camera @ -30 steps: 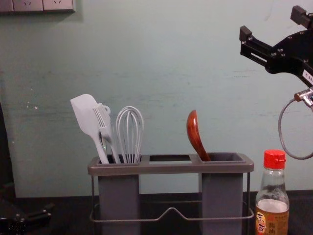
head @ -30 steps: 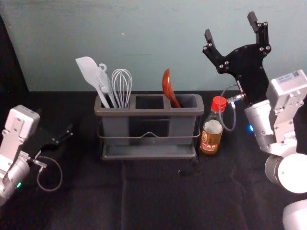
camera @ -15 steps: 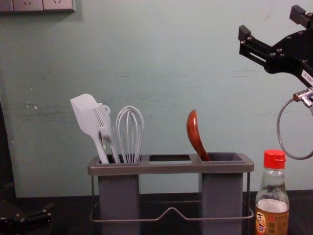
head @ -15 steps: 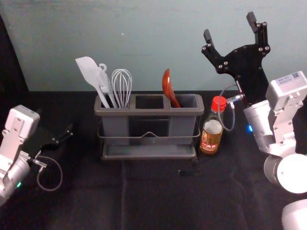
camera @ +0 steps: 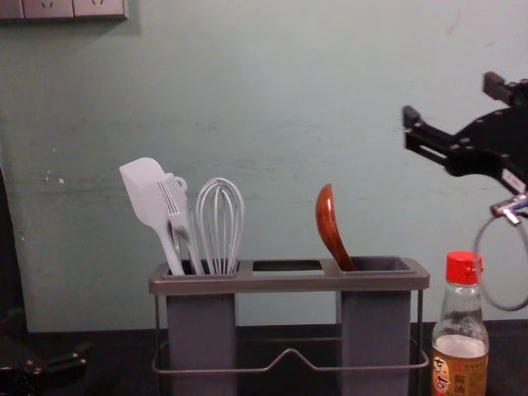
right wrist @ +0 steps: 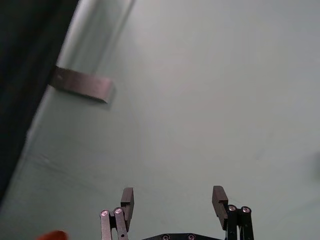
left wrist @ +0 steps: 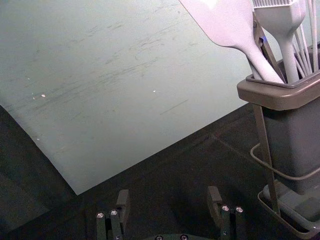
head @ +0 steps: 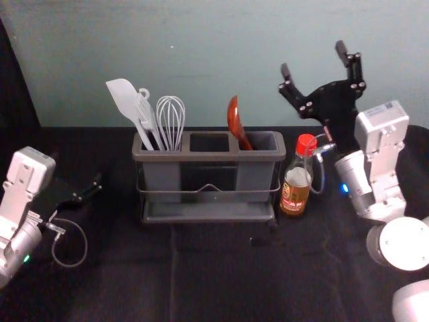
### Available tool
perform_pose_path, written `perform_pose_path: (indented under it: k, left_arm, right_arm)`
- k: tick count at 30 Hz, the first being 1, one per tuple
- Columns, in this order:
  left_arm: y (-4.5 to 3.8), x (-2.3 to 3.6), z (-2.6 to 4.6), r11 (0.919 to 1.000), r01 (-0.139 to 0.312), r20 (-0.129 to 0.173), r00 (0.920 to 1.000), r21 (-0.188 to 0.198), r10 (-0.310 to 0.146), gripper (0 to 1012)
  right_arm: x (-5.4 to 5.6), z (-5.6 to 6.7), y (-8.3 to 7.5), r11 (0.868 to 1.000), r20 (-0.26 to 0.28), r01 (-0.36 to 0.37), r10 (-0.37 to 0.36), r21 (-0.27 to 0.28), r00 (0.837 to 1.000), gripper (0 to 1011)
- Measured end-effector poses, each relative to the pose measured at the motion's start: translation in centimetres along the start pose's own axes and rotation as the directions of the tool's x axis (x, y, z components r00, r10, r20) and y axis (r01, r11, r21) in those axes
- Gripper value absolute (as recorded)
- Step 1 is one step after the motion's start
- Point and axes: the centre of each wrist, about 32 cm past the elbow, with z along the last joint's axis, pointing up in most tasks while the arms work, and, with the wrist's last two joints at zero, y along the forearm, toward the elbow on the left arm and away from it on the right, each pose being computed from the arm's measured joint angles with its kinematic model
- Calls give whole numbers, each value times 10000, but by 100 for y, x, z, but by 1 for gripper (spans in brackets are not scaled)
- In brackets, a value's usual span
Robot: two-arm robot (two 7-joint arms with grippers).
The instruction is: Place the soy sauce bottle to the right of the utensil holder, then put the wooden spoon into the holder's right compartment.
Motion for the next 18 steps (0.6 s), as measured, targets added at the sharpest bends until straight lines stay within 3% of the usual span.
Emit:
perform_pose_path:
  k: [7, 11, 18]
  left_arm:
    - [0, 0, 0, 10000, 1, 0, 10000, 1, -1, 1011]
    - [0, 0, 0, 10000, 1, 0, 10000, 1, -1, 1011]
    - [0, 0, 0, 10000, 0, 0, 10000, 0, 0, 1011]
  right_arm:
    - [269, 36, -14, 9876, 578, 516, -434, -1485, 9974, 1003]
    - [459, -9, -20, 9661, 673, 661, -508, -2494, 9964, 1003]
    - [577, -212, -105, 9243, 328, 439, -340, -3790, 9989, 1002]
